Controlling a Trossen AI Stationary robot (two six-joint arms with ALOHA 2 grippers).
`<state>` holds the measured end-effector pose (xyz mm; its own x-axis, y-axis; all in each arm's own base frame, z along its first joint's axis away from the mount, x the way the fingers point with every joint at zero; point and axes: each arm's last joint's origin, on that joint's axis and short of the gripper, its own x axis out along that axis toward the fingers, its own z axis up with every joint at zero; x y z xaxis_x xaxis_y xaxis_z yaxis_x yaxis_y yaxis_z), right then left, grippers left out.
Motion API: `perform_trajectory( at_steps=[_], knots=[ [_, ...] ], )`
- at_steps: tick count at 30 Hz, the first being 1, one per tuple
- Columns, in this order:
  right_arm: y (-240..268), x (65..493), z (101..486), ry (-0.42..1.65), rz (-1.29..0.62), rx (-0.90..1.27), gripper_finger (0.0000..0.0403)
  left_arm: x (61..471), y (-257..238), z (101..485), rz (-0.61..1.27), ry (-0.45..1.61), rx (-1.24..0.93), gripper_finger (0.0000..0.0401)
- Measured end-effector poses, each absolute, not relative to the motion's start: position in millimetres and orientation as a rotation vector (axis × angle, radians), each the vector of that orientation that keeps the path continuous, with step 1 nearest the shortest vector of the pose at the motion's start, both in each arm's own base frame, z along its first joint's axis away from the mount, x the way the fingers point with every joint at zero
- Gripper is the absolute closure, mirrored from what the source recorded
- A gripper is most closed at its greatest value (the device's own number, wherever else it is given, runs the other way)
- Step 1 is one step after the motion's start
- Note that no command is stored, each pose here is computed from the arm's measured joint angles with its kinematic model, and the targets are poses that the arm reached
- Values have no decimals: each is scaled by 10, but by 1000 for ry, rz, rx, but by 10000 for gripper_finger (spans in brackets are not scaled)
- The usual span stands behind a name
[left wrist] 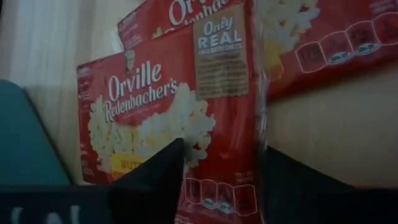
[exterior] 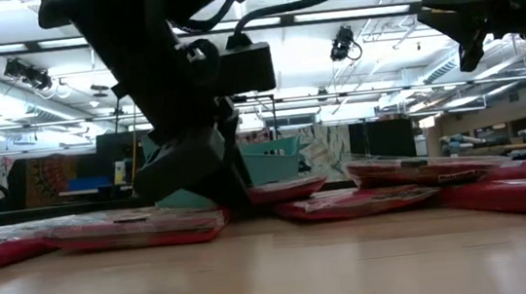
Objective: Sort popcorn bags into baskets
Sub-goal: Put the red popcorn bag into the blue bin
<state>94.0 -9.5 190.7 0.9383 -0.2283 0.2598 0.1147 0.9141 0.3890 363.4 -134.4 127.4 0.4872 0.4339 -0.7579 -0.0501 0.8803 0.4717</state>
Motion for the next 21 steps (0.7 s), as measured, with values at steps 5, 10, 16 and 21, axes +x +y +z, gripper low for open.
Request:
perform_trajectory(
  at_steps=[5,10,16,21],
  knots=[
    [-95,940,1906,-306,-180,379,291,3635,-1318,1274,276,1053,383,329],
    [-95,940,1906,-306,-179,379,291,3619,-1324,1302,240,1072,358,390],
    [-95,940,1907,-307,-179,379,291,3525,-1288,1598,207,1066,378,396],
    [-95,940,1906,-306,-179,379,291,3455,-1192,1980,182,995,417,397]
  ],
)
